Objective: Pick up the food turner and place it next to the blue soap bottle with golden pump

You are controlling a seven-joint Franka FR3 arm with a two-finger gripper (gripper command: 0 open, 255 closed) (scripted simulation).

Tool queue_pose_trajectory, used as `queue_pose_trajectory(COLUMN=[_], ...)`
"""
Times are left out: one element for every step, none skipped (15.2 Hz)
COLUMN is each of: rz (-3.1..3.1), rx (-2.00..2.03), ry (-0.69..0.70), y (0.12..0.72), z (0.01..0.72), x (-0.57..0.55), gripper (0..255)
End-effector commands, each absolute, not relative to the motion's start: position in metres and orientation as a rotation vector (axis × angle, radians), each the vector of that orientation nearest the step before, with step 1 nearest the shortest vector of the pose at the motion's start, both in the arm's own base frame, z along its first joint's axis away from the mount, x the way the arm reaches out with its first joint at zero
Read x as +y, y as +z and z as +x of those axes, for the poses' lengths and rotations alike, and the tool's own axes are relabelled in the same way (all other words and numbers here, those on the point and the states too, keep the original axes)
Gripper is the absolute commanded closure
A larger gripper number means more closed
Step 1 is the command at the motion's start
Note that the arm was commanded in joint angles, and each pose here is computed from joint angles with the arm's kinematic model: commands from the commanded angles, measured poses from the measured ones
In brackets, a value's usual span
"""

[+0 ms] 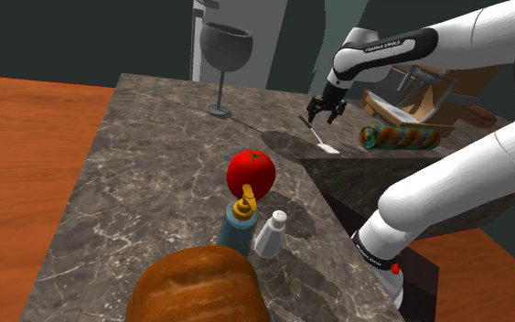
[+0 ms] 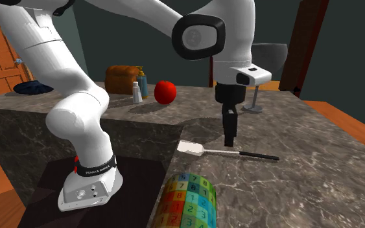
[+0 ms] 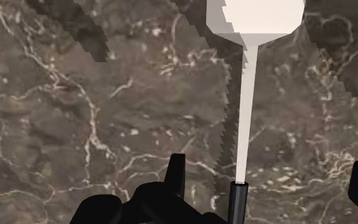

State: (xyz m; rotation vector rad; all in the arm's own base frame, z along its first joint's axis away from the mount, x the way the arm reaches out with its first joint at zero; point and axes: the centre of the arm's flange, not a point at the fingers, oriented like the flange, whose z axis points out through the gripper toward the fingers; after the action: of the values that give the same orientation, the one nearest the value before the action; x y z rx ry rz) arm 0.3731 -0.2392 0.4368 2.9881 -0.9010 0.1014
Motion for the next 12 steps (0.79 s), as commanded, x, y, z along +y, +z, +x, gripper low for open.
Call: queue_pose_trajectory(rz=[2.983, 2.983, 2.983, 2.983, 2.983, 2.983, 2.983, 2.983, 2.983, 2.983, 2.983, 2.983], rx=[-0.918, -0.918, -0.918, -0.918, -0.918, -0.918, -0.918, -0.918, -0.918, -0.918, -0.918, -0.918], ry=[0.099, 0.099, 0.099, 0.099, 0.099, 0.099, 0.099, 0.099, 0.099, 0.099, 0.099, 0.099], y=[0.425, 0.42, 0.414, 0.409, 0.404, 0.396, 0.396, 0.396, 0.396, 0.396, 0.396, 0.396], z=[0.373, 0.374, 0.374, 0.374, 0.375, 0.375, 0.375, 0.375, 0.375, 0.375, 0.375, 0.375], x=[-0.243, -0.243, -0.243, -0.243, -0.243, -0.244, -0.244, -0.244, -0.244, -0.244, -0.244, -0.244], gripper=[0, 0, 0, 0, 0, 0, 0, 0, 0, 0, 0, 0])
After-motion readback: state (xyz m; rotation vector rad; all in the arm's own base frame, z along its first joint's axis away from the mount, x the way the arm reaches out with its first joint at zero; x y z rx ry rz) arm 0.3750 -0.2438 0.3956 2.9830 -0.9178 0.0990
